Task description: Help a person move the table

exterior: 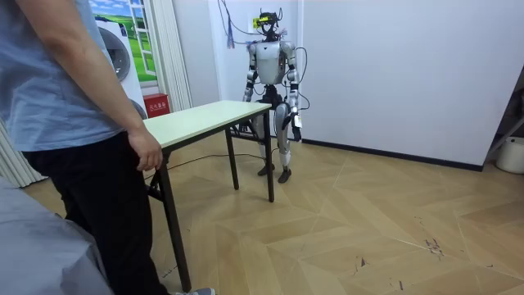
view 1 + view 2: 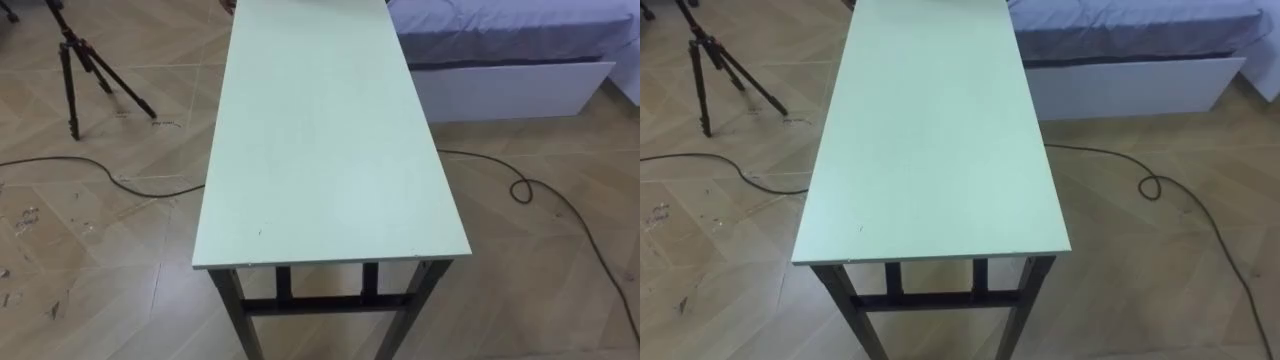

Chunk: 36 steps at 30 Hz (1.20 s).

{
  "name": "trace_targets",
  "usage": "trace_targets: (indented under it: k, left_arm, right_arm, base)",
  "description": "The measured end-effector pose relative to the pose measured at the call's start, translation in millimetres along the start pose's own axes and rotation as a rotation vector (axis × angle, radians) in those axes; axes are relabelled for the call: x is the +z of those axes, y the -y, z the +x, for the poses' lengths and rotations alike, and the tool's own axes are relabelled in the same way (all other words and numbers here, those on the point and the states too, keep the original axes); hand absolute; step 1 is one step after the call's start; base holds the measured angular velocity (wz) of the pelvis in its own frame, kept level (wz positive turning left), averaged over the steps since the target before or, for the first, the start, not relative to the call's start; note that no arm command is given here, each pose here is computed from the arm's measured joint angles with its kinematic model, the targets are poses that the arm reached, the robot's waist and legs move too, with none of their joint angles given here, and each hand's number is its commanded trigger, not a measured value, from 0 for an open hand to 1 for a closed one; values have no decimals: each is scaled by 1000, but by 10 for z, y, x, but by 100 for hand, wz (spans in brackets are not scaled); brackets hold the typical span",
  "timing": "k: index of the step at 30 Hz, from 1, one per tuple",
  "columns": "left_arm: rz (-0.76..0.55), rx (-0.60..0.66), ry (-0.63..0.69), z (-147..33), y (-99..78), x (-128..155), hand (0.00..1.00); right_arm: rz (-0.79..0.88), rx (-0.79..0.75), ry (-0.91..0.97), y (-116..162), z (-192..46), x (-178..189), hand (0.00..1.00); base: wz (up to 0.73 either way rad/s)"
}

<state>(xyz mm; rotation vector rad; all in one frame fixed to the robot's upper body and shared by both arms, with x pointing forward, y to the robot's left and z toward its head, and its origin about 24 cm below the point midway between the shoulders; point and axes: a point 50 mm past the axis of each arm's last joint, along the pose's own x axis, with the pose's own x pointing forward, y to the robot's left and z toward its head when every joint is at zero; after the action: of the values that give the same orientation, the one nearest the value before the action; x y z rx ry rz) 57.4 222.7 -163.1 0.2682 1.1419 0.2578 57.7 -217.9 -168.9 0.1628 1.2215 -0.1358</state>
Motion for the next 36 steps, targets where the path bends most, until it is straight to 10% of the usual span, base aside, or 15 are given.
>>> trace_targets:
  k: [21,36]
  left_arm:
    - [-335,-164,-48,-10,150,15,0]
    - [-677,-443,194,-187,289,589,0]
  right_arm:
    - [153,165,39,-142,6,51,0]
    - [406,478,412,-437,-277,568,0]
  base:
    - [0]
    - [2]
